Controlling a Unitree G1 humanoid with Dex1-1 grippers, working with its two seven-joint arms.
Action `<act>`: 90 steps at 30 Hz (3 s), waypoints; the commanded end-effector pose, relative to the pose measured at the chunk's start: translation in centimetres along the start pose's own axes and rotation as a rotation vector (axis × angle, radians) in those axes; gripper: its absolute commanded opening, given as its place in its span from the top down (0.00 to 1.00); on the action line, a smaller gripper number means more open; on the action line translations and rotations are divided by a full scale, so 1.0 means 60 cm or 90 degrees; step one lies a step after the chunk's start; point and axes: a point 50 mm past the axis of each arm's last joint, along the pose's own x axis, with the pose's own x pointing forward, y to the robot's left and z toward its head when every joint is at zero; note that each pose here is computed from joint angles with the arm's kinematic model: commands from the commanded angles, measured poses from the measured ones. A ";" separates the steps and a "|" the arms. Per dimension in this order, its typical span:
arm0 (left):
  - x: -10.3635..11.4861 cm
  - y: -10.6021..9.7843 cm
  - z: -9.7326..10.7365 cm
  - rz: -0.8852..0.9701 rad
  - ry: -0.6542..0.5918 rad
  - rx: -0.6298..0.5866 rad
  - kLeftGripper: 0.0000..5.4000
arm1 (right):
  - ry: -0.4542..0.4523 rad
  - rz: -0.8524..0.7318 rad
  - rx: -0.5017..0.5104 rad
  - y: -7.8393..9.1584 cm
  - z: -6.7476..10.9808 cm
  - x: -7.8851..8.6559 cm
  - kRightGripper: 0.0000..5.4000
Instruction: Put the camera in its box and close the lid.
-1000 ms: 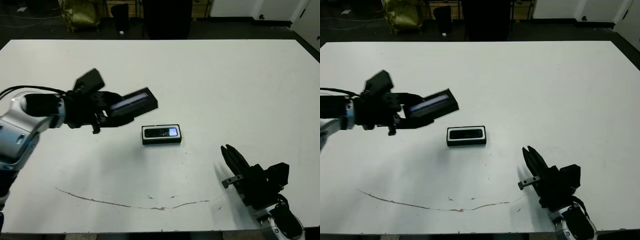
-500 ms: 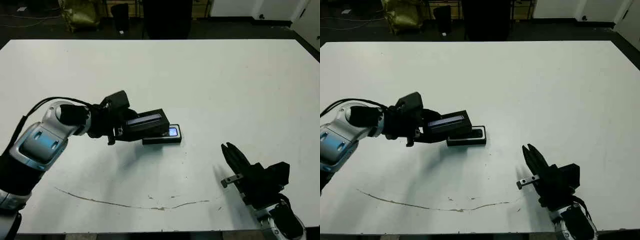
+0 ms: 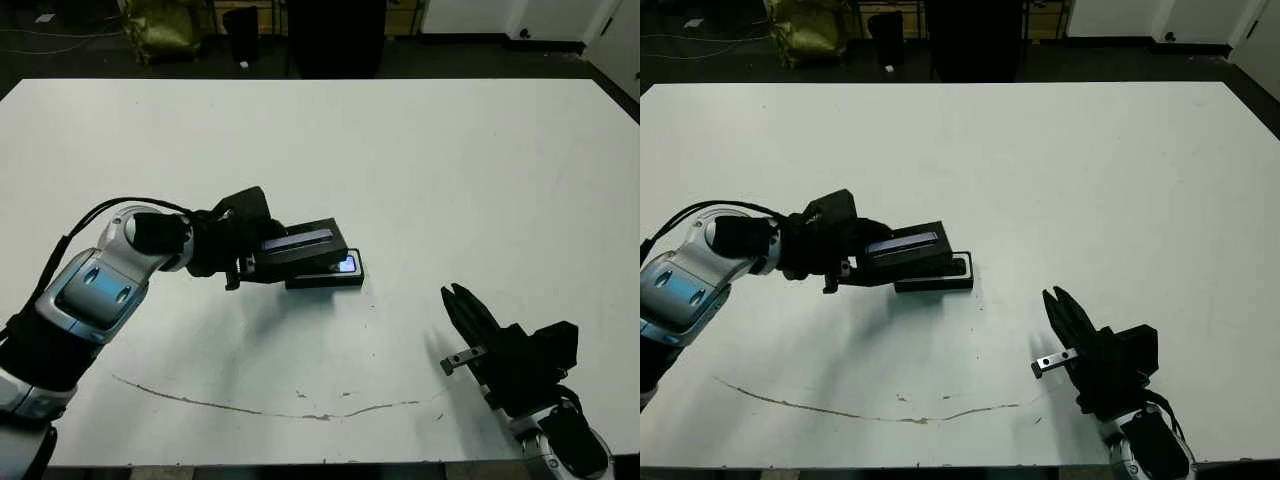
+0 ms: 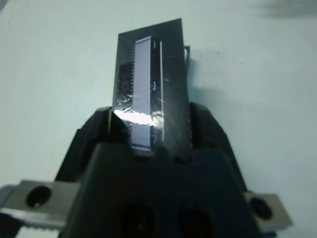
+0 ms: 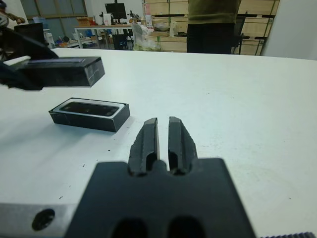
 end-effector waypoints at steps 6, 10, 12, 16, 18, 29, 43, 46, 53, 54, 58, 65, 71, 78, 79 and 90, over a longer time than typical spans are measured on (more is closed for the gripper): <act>0.011 0.033 0.010 -0.008 0.003 0.027 0.56 | 0.030 -0.006 -0.001 0.000 -0.011 -0.004 1.00; 0.019 0.043 0.009 -0.034 0.013 0.046 0.56 | 0.033 -0.003 0.001 0.001 -0.010 -0.005 1.00; 0.024 0.047 0.008 -0.047 0.026 0.059 0.56 | 0.034 -0.003 0.000 0.001 -0.010 -0.006 1.00; 0.034 0.052 0.004 -0.075 0.046 0.062 0.56 | 0.035 -0.005 0.002 0.002 -0.012 -0.007 1.00; 0.038 0.053 0.005 -0.083 0.053 0.066 0.56 | 0.038 -0.009 0.002 0.003 -0.012 -0.007 1.00; 0.057 0.047 0.011 -0.136 0.055 0.064 0.56 | 0.030 -0.002 0.011 0.003 -0.017 -0.006 1.00; 0.070 0.037 0.016 -0.140 0.043 0.019 0.56 | 0.041 -0.010 0.019 0.007 -0.018 -0.008 1.00; 0.073 0.036 0.017 -0.139 0.042 0.019 0.56 | 0.040 -0.009 0.019 0.008 -0.017 -0.009 1.00; 0.081 0.031 0.020 -0.143 0.057 0.033 0.56 | 0.032 0.000 0.018 0.006 -0.020 -0.007 1.00; 0.082 0.031 0.021 -0.145 0.060 0.040 0.56 | 0.029 0.002 0.016 0.006 -0.021 -0.007 1.00; 0.089 0.027 0.024 -0.159 0.065 0.046 0.56 | 0.043 -0.011 0.015 0.009 -0.019 -0.009 1.00; 0.098 0.019 0.025 -0.182 0.065 0.043 0.56 | 0.042 -0.011 0.011 0.010 -0.017 -0.010 1.00; 0.102 0.016 0.023 -0.192 0.071 0.059 0.56 | 0.040 -0.009 0.017 0.008 -0.019 -0.009 1.00; 0.105 0.014 0.024 -0.200 0.070 0.082 0.56 | 0.038 -0.007 0.021 0.008 -0.020 -0.009 1.00; 0.104 0.014 0.024 -0.200 0.072 0.085 0.56 | 0.039 -0.008 0.020 0.008 -0.020 -0.010 1.00; 0.099 0.019 0.009 -0.183 0.113 0.087 0.56 | 0.035 -0.010 0.024 0.010 -0.017 -0.009 1.00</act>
